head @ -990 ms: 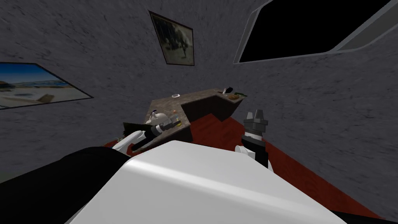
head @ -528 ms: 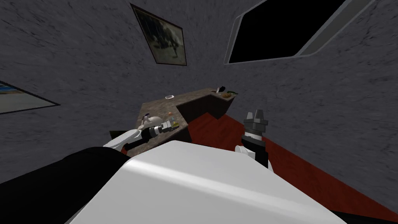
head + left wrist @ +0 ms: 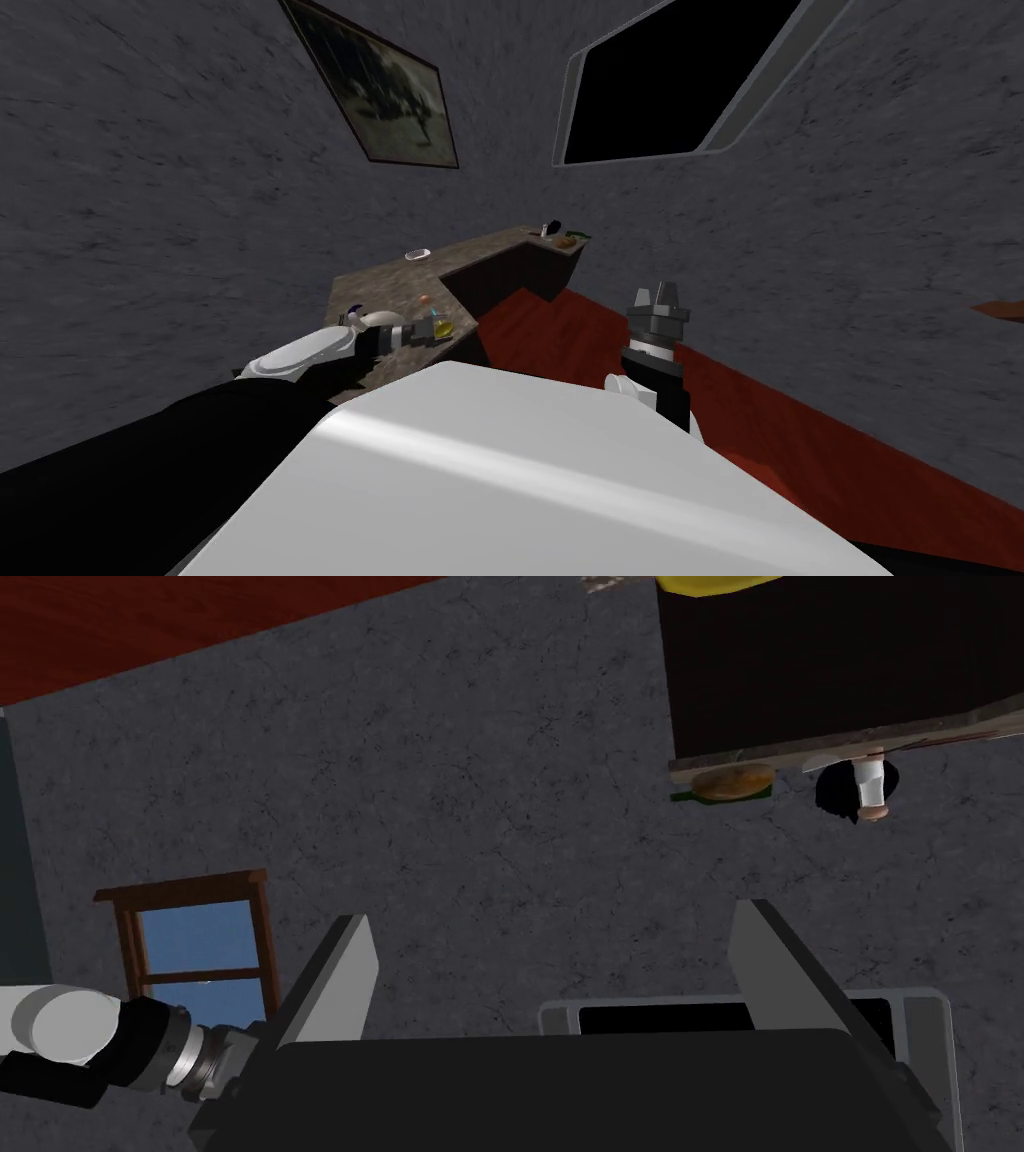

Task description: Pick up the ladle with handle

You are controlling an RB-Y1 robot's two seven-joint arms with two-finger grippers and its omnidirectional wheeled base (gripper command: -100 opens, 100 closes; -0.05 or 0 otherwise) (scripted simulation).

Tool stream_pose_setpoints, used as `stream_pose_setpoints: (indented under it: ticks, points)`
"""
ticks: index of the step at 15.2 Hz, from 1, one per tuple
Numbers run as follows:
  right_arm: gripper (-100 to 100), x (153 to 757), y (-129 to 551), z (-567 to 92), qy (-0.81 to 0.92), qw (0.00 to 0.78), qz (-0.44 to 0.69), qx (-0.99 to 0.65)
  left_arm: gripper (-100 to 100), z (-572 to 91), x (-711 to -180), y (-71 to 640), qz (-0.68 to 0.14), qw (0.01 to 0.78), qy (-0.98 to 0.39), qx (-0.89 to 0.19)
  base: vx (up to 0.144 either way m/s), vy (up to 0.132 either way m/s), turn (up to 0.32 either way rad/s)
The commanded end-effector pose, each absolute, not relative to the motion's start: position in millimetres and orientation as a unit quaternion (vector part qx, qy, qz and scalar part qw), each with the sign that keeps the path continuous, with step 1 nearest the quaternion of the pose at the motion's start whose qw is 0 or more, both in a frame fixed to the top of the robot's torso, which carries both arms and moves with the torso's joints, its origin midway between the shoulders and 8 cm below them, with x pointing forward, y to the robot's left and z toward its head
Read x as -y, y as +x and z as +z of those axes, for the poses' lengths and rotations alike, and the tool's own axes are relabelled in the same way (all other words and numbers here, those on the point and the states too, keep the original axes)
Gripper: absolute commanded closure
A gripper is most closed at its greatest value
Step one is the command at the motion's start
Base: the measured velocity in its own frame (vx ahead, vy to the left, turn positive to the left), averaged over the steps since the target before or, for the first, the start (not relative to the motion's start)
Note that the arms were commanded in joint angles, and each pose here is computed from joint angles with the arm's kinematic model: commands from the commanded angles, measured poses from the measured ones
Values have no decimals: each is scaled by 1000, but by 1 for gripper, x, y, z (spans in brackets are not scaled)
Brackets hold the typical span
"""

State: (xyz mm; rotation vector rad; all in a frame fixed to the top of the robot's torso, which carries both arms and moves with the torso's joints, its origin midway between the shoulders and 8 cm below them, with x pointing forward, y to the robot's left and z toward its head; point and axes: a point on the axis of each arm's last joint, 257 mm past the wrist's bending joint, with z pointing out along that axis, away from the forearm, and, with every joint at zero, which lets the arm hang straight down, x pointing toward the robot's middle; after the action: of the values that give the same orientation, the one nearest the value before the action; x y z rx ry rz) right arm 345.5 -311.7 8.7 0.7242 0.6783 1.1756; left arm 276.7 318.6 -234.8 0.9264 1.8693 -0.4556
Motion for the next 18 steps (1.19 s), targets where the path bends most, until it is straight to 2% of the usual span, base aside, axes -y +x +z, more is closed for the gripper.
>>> stream_pose_setpoints:
  ticks: [1,18]
  points:
    - [0,312,346,9,327,718,532,-307,-100,-250,-334,264,-168,446,418,-774,-26,36,-224]
    - [0,312,346,9,327,718,532,-307,-100,-312,-459,174,-73,157,644,-745,-19,46,-301]
